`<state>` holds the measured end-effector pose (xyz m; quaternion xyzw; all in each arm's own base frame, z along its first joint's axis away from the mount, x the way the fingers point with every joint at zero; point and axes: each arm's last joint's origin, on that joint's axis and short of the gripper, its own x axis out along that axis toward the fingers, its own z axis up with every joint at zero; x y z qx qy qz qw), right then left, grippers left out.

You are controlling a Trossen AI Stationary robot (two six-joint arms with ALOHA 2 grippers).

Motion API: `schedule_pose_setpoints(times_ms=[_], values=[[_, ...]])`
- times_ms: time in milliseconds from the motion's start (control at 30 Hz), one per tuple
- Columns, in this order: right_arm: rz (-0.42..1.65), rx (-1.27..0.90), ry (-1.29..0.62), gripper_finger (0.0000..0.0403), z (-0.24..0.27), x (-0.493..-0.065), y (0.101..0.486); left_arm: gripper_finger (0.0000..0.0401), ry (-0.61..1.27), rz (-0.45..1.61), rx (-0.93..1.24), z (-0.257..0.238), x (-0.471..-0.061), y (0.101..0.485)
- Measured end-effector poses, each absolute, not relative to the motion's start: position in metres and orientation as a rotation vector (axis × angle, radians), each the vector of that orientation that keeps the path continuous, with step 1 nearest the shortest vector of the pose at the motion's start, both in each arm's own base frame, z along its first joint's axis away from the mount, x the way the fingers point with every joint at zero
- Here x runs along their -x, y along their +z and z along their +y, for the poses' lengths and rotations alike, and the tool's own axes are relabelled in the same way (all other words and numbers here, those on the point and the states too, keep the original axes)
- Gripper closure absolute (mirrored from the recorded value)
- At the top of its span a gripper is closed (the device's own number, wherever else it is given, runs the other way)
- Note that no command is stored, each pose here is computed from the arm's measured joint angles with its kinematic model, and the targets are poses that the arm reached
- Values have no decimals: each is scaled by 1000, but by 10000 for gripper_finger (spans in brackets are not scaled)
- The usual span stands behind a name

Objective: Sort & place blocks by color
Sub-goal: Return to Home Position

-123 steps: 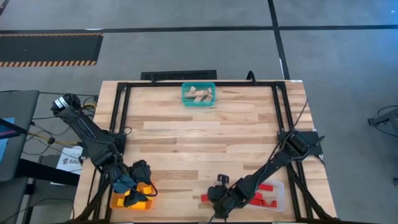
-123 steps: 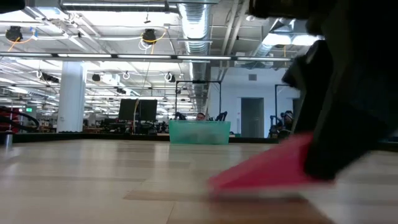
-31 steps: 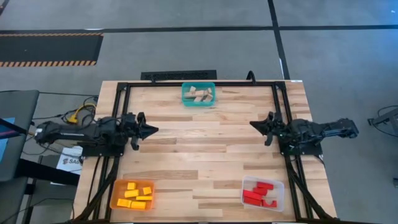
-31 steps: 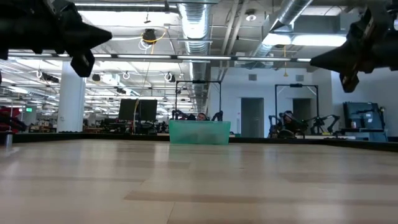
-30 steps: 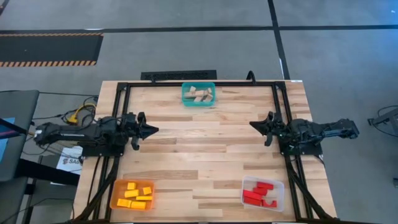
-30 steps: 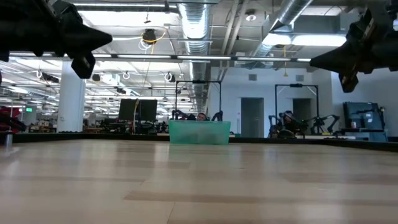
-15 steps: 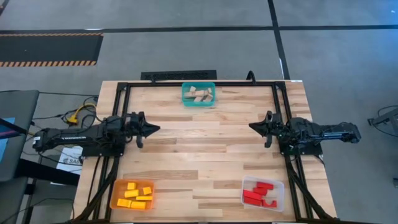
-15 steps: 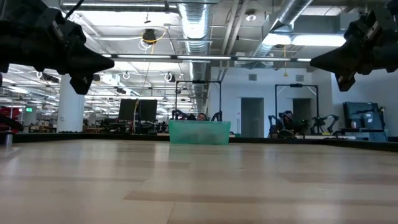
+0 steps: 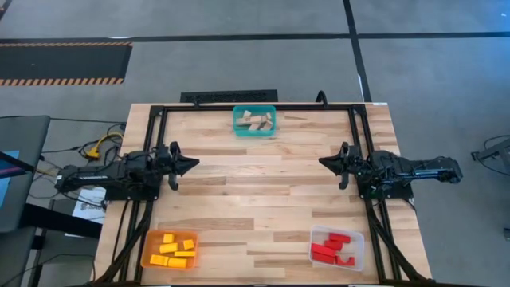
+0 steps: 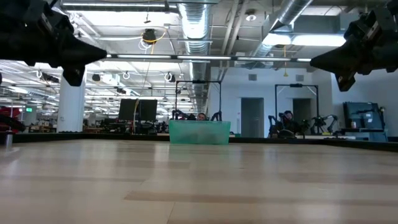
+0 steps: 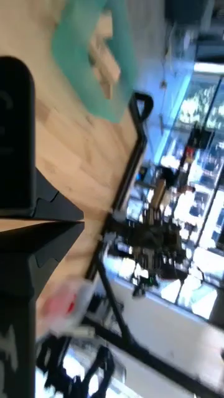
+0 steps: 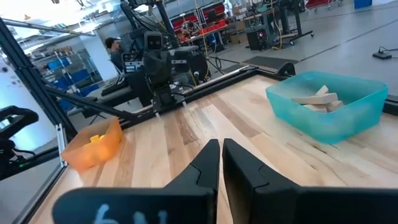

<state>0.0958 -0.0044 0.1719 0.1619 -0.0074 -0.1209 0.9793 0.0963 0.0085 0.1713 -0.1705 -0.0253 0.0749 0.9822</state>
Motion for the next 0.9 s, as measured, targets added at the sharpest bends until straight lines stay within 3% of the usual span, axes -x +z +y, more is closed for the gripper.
schedule_pose_setpoints(times_ms=[333, 900], values=[[-18, -326, -248, 358, -5, -96, 172, 401, 195, 74, 139, 10, -103, 162], [-18, -327, -251, 360, -5, -96, 172, 401, 196, 90, 135, 10, -104, 161]])
